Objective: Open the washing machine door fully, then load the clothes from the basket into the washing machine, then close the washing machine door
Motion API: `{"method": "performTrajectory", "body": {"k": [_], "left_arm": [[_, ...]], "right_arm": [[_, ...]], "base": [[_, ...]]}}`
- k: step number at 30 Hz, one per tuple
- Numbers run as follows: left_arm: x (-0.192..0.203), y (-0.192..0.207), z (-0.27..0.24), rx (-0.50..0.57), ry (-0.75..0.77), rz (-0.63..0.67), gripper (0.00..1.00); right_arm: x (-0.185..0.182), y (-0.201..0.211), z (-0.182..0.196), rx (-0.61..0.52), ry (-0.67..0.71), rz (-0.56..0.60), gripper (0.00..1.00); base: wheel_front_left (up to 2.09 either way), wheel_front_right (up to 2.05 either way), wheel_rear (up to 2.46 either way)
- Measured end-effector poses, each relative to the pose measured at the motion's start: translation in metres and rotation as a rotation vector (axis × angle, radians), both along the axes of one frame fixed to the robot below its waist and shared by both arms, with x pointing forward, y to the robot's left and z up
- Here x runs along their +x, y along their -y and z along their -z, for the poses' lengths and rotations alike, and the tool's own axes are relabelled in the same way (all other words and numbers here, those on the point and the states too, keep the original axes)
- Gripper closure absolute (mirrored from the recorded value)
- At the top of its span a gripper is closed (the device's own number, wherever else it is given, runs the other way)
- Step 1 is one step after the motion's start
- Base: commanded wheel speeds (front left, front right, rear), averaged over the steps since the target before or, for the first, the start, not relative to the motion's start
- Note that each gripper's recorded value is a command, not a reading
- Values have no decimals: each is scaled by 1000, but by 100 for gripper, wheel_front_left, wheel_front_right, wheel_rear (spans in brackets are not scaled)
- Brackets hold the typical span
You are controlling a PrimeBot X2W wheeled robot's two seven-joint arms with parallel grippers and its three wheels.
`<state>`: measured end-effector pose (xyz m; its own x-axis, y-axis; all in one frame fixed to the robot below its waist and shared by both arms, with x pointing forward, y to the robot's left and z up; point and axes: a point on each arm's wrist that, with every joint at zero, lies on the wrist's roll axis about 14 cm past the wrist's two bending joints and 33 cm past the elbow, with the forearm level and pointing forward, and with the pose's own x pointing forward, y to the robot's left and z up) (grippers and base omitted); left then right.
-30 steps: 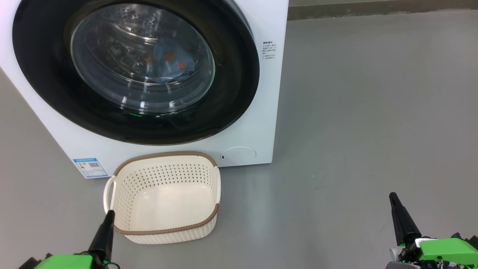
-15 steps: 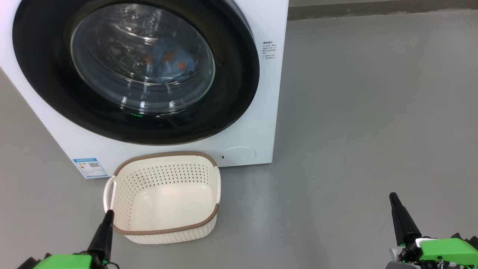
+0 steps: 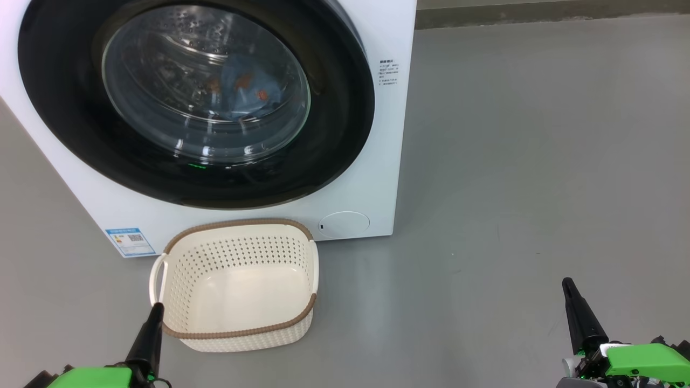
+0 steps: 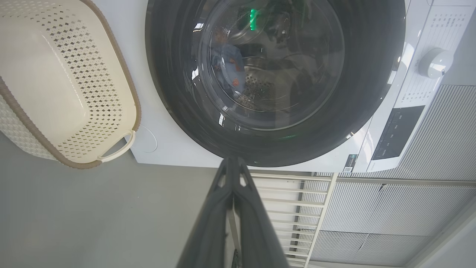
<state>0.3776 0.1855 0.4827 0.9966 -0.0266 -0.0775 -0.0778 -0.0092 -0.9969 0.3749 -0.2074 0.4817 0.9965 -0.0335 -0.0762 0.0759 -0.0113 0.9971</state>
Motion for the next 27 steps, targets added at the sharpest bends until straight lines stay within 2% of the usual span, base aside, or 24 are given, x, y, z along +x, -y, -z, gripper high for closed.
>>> {"method": "performTrajectory", "body": {"k": [27], "left_arm": [[0, 0, 0, -1, 0, 0, 100]], "right_arm": [[0, 0, 0, 0, 0, 0, 100]], "base": [[0, 0, 0]]}}
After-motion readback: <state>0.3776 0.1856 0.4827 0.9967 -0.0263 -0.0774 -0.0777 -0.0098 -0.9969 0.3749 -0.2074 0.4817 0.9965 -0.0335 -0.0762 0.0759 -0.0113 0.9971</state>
